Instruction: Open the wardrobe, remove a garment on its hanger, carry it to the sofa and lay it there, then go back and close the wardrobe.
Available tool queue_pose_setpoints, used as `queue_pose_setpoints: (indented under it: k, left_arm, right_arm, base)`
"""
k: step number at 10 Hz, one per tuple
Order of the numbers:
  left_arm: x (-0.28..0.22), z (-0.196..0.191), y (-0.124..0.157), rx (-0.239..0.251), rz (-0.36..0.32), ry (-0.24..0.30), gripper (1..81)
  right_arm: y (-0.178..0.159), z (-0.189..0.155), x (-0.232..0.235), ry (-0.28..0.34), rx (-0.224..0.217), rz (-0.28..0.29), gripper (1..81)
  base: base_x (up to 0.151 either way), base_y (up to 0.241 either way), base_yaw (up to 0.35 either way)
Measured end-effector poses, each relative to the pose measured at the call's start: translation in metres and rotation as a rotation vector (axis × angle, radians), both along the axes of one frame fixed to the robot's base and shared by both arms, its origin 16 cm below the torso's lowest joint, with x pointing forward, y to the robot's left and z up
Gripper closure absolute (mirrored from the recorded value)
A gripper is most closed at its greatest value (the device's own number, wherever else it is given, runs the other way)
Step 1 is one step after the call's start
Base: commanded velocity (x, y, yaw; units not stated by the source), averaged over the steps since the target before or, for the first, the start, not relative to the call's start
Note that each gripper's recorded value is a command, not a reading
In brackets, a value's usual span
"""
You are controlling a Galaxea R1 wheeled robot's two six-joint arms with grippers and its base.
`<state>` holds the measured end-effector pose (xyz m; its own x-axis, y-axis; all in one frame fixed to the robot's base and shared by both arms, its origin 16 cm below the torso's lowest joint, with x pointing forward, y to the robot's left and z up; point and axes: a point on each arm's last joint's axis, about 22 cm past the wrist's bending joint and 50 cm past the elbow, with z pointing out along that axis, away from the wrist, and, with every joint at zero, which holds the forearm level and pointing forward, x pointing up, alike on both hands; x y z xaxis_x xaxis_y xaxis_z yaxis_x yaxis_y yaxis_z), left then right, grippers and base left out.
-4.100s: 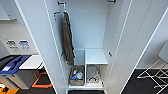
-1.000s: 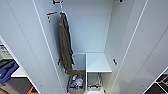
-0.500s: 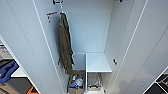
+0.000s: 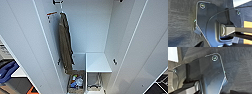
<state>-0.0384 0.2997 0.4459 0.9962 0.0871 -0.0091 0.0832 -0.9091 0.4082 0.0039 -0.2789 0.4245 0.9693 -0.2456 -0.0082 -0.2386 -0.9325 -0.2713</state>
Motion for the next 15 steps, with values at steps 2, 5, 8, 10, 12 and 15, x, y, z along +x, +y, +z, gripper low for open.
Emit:
queue_pose_setpoints:
  k: [2,5,8,10,12,15]
  left_arm:
    - [0.019,0.01,0.06,0.045,0.063,-0.033,1.0]
    - [0.064,0.018,0.129,0.136,0.139,-0.096,1.0]
    - [0.131,0.024,0.174,0.21,0.193,-0.183,1.0]
    - [0.188,0.044,0.222,0.258,0.263,-0.251,1.0]
    - [0.219,0.064,0.261,0.282,0.357,-0.275,1.0]
    - [0.271,0.109,0.333,0.324,0.522,-0.33,1.0]
  right_arm:
    - [-0.037,-0.001,0.01,-0.009,-0.06,-0.059,1.0]
    - [-0.1,0.001,0.059,-0.065,-0.168,-0.107,1.0]
    - [-0.15,0.017,0.15,-0.175,-0.228,-0.15,1.0]
    - [-0.173,0.029,0.191,-0.216,-0.248,-0.195,1.0]
    - [-0.215,0.051,0.235,-0.268,-0.286,-0.271,1.0]
    - [-0.286,0.083,0.259,-0.298,-0.346,-0.415,1.0]
  base:
    - [0.0,0.0,0.0]
    - [0.0,0.0,0.0]
    - [0.0,0.0,0.0]
    - [0.0,0.0,0.0]
    - [0.0,0.0,0.0]
    - [0.0,0.0,0.0]
